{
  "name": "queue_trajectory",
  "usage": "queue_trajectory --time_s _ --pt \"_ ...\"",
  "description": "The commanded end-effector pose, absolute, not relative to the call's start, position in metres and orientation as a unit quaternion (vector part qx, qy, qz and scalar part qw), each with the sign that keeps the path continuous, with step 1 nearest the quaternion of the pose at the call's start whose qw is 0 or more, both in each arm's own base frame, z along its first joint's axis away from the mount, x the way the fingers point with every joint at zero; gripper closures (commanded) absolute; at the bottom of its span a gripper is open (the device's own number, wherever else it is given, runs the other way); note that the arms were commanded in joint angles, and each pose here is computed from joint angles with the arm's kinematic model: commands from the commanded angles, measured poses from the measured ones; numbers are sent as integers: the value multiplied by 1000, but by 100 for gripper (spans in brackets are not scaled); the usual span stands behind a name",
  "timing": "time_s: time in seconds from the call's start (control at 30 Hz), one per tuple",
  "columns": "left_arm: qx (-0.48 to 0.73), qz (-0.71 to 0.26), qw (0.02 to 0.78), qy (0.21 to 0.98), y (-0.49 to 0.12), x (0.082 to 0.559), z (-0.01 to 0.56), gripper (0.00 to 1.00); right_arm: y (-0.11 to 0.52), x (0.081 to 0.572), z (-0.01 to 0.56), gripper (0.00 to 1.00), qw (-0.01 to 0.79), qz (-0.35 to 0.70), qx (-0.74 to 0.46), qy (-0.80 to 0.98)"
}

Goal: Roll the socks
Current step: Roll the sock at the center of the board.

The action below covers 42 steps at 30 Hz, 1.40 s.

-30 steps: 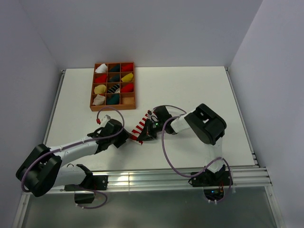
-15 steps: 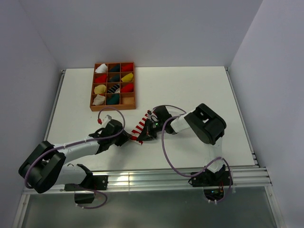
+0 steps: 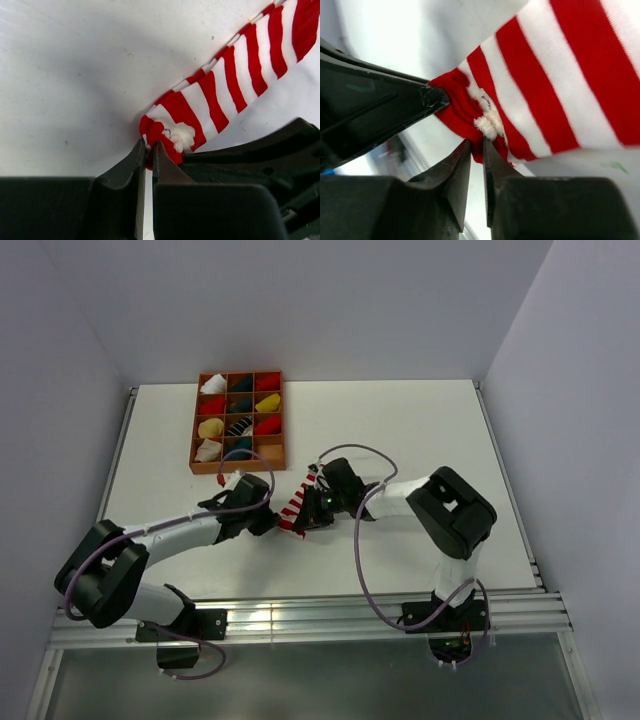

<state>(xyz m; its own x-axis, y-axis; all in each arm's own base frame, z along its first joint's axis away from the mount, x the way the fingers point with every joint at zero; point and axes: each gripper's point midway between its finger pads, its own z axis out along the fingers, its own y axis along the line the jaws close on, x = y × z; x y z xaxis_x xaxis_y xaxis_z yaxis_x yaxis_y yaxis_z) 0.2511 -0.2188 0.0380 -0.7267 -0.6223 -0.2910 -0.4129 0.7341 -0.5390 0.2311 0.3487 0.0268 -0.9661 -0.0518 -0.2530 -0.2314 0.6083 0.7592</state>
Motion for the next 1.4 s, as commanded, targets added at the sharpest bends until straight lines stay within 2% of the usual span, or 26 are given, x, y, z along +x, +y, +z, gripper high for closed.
queue_trajectory --time_s 0.0,0.17,0.5,0.87,1.37 --pt "-260 -199 222 918 -222 252 50 100 329 246 23 76 217 340 -145 904" --pt "-249 -156 197 935 -218 249 49 100 327 249 42 63 311 299 -184 883" --pt "-231 -129 168 950 -223 250 46 100 332 242 76 58 442 246 -244 827" --pt "-218 -125 149 957 -228 248 36 100 356 225 64 55 464 224 -306 801" --pt "-202 -130 149 959 -233 253 42 100 357 226 14 54 447 108 -353 814"
